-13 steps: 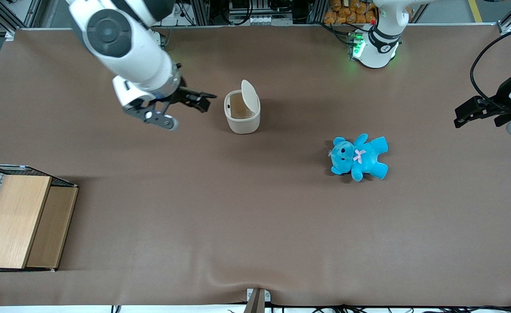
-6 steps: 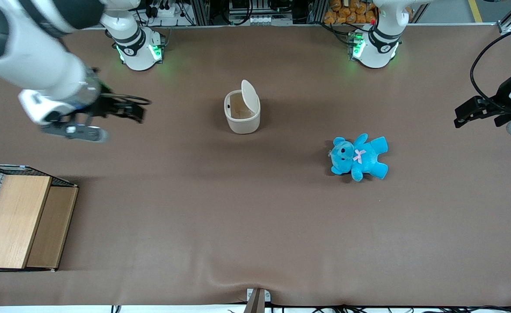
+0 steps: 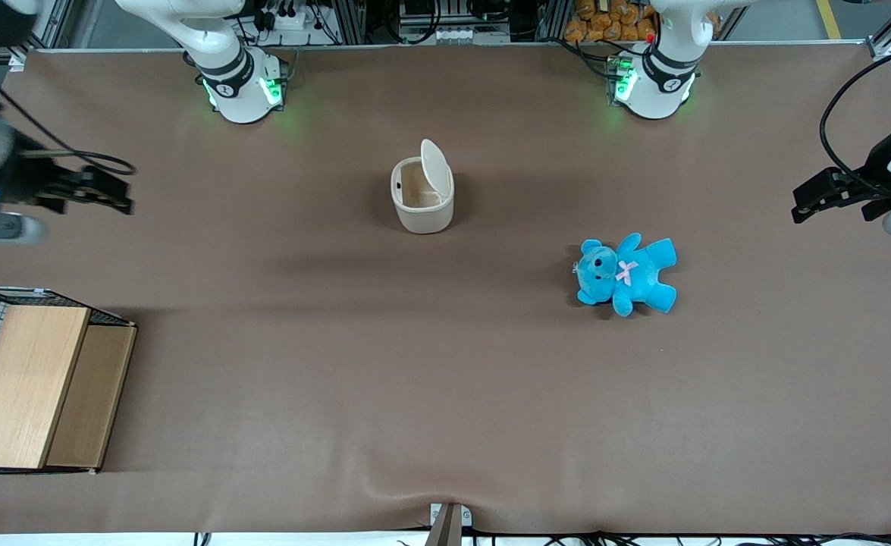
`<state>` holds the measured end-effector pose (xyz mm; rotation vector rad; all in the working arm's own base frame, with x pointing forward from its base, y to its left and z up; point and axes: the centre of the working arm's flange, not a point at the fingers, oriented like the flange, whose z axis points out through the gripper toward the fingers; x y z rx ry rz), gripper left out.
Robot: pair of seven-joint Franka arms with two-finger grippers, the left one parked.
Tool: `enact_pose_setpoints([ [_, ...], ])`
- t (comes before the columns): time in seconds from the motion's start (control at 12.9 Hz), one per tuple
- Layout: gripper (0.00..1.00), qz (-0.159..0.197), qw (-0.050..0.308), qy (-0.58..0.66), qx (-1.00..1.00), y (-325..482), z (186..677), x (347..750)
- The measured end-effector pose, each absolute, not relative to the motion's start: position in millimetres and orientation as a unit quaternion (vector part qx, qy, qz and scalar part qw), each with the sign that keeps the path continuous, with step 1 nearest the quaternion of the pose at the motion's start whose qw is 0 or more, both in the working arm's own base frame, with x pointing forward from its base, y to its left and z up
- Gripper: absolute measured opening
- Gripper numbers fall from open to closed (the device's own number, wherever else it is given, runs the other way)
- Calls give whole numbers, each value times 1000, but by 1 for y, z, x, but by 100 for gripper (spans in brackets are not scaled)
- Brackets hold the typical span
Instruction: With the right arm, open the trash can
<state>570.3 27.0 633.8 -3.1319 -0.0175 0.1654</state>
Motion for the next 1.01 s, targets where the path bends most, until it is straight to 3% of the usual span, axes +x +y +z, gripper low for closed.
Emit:
enact_pose_setpoints([
  [0.62,100,43,4,-6,-999,-19,670,524],
  [1.01,100,35,5,-4,-999,-23,670,517],
])
